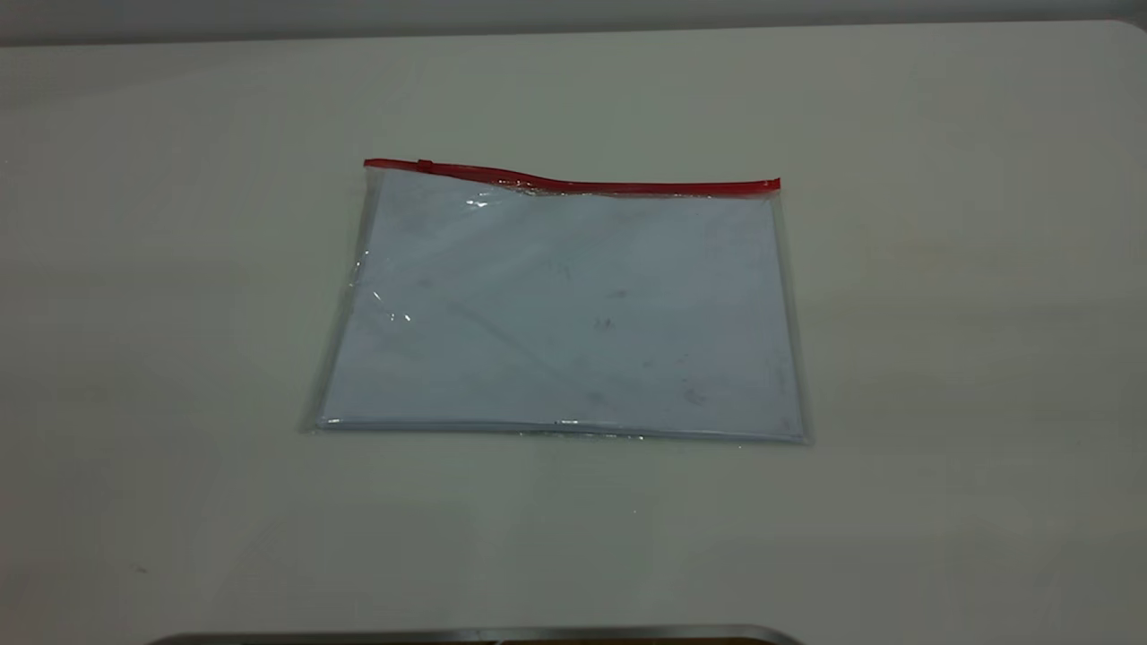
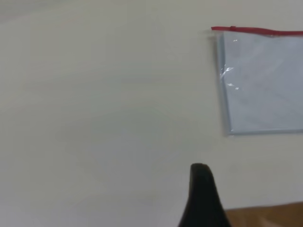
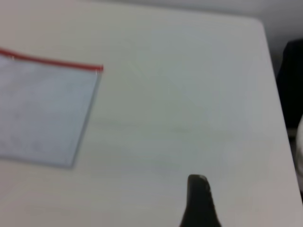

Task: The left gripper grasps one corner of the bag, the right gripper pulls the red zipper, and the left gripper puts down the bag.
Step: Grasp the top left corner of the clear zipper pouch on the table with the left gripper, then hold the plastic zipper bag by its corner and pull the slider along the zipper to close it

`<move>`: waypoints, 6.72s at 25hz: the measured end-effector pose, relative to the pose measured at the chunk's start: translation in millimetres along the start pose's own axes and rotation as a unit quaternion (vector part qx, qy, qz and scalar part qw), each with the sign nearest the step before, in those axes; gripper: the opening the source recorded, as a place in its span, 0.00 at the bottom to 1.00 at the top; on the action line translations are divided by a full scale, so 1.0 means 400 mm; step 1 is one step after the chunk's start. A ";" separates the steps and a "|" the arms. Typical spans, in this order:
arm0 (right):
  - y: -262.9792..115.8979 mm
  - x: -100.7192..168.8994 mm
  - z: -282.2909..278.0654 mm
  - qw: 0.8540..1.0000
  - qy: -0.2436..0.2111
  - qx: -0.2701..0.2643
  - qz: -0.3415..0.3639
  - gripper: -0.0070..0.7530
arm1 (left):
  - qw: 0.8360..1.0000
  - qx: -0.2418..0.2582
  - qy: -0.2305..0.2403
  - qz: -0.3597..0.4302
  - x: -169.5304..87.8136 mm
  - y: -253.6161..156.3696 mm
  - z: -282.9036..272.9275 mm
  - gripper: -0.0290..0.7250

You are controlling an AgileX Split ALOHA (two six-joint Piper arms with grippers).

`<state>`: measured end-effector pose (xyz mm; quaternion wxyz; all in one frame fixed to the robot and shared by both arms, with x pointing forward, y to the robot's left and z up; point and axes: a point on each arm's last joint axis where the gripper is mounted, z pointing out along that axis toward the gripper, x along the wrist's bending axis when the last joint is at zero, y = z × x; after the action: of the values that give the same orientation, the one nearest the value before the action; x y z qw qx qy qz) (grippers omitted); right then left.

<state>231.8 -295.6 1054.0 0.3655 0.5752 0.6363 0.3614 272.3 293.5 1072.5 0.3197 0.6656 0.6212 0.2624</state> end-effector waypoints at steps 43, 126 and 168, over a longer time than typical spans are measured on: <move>0.179 -0.027 0.645 0.951 0.033 0.308 0.029 0.77 | 0.953 0.221 -0.205 -0.034 -0.011 0.171 1.071 0.82; 0.145 0.358 1.109 0.887 0.409 0.136 -0.167 0.77 | 0.697 -0.031 -0.523 0.491 -0.293 0.270 1.206 0.11; 0.127 0.380 1.138 0.880 0.429 0.136 -0.152 0.07 | 0.694 -0.050 -0.540 0.473 -0.363 0.267 1.193 0.11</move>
<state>645.7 -122.3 876.3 0.0256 0.3042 0.8532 0.4230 685.8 99.0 845.9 0.4669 0.8816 -0.0691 0.0051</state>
